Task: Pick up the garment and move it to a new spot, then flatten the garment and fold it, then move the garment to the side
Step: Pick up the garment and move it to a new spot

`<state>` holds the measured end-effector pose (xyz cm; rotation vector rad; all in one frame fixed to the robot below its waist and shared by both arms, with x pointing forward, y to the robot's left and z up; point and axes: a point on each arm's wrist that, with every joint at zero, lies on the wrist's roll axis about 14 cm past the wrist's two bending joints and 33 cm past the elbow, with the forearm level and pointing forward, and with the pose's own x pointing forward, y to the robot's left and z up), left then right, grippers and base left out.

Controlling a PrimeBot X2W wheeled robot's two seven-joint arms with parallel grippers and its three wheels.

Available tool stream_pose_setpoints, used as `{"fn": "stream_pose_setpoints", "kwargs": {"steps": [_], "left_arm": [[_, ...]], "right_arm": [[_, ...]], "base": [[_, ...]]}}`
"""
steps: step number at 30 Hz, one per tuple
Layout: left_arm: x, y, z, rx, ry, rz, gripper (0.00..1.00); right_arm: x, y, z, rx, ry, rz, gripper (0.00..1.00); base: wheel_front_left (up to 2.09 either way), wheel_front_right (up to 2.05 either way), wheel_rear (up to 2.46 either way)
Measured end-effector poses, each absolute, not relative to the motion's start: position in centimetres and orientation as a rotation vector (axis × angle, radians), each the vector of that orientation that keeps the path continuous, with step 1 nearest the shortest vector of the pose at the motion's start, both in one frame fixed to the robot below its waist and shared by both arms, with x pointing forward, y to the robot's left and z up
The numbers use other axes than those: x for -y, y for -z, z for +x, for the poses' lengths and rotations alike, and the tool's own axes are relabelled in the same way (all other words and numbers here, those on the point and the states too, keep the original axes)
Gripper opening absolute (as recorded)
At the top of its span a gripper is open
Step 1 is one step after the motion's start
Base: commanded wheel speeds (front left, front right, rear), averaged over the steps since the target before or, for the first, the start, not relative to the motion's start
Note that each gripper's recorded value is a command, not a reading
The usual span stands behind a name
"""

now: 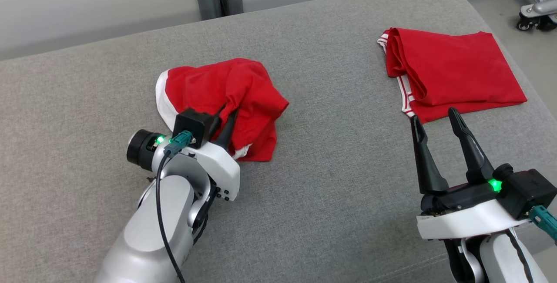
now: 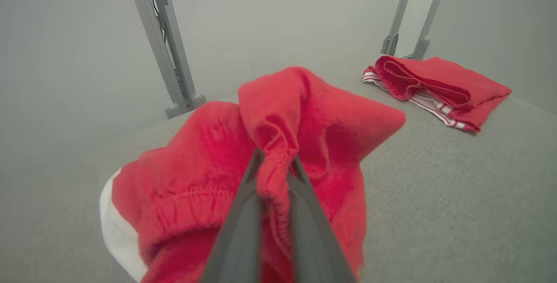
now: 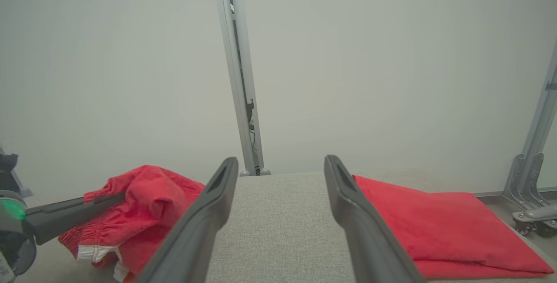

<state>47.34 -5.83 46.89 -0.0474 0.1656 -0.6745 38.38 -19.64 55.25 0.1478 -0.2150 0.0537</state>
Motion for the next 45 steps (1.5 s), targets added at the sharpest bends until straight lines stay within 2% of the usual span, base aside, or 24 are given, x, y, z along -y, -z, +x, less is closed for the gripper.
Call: {"fn": "stream_pose_setpoints", "kwargs": {"steps": [4,5,6,7,18,25,35,45], "left_arm": [[5.8,-45.2,47.0,-0.210,0.691,-0.037,0.00],[5.7,-45.2,47.2,-0.208,0.688,-0.045,0.24],[5.6,-45.2,47.3,-0.207,0.686,-0.048,0.64],[5.5,-45.2,47.4,-0.203,0.682,-0.053,1.00],[3.7,-49.6,47.8,-0.067,0.607,-0.141,1.00],[-1.8,-53.4,47.3,0.078,0.440,-0.165,1.00],[-9.7,-56.4,42.3,0.225,0.232,-0.142,1.00],[-14.0,-55.7,38.5,0.230,0.082,-0.104,1.00]], "right_arm": [[19.2,-54.9,38.8,0.206,-0.068,0.149,1.00],[19.1,-54.9,38.9,0.205,-0.071,0.148,1.00],[19.0,-54.9,39.0,0.205,-0.075,0.149,1.00],[18.9,-54.9,39.1,0.205,-0.078,0.150,1.00],[16.4,-55.7,39.6,0.224,-0.160,0.179,1.00],[14.6,-56.2,39.8,0.236,-0.212,0.198,1.00],[13.4,-56.8,38.9,0.249,-0.247,0.204,1.00],[14.1,-56.1,37.5,0.235,-0.214,0.200,1.00]], "base": [[0.00,0.00,0.00],[0.00,0.00,0.00],[0.00,0.00,0.00],[0.00,0.00,0.00],[0.00,0.00,0.00],[0.00,0.00,0.00],[0.00,0.00,0.00],[0.00,0.00,0.00]]}}
